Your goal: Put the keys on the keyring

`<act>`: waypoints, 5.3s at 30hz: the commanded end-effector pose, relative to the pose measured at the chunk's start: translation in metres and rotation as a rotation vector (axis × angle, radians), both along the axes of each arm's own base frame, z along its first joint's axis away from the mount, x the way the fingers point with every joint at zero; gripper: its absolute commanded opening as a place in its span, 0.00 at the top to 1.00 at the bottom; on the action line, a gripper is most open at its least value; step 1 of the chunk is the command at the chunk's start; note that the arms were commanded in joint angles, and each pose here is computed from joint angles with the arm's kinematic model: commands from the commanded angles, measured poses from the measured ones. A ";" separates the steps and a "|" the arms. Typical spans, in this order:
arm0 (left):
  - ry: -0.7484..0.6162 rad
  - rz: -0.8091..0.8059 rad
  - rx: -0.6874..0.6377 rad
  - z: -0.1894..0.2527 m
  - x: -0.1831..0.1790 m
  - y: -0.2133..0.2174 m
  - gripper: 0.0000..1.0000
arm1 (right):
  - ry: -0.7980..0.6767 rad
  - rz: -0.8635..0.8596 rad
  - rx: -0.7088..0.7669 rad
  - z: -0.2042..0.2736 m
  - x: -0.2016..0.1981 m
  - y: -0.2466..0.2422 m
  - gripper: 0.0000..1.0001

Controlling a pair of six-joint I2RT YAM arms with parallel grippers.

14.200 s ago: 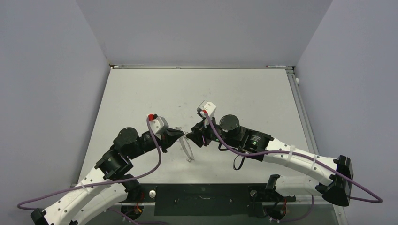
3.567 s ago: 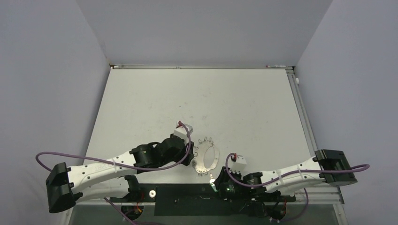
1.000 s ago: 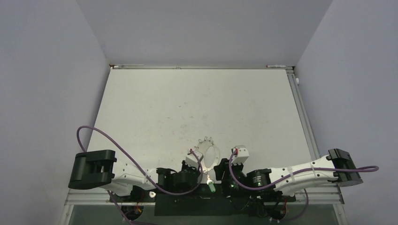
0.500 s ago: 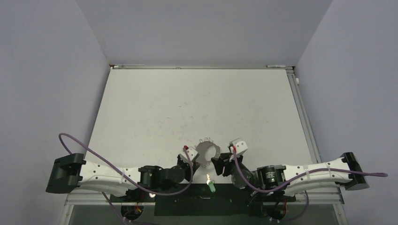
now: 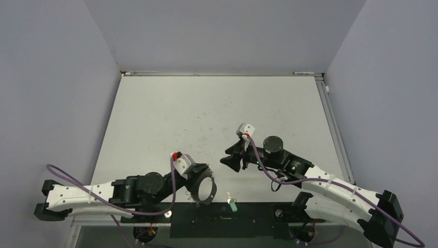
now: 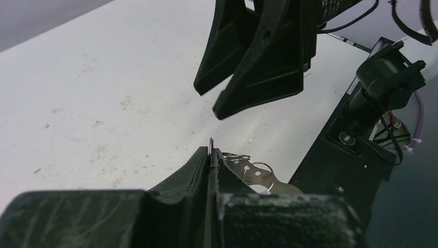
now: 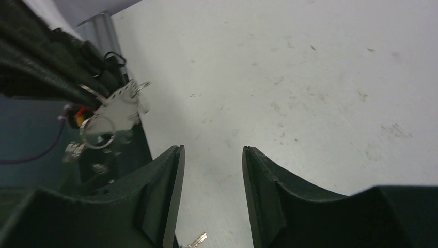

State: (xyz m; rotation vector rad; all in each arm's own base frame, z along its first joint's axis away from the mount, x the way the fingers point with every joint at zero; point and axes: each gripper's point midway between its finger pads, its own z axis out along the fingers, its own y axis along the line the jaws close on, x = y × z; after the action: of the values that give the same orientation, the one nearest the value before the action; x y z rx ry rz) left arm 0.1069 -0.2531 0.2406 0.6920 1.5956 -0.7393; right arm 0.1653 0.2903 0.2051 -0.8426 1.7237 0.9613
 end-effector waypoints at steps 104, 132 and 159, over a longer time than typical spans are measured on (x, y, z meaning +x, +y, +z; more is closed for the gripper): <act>0.024 0.347 -0.534 0.070 0.042 0.073 1.00 | 0.364 -0.523 -0.310 -0.039 -0.047 -0.011 0.61; -0.021 0.354 -0.395 0.047 0.043 0.073 1.00 | 0.441 -0.232 -0.438 -0.150 -0.114 -0.035 0.57; -0.026 0.328 -0.379 0.049 0.041 0.065 1.00 | 0.447 -0.162 -0.446 -0.188 -0.111 -0.042 0.65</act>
State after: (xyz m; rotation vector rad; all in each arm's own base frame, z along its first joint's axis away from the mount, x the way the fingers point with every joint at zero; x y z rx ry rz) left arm 0.1493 -0.1873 0.2680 0.1881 1.4746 -0.7008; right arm 0.0493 0.2444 0.0168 -0.8024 2.4358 0.6860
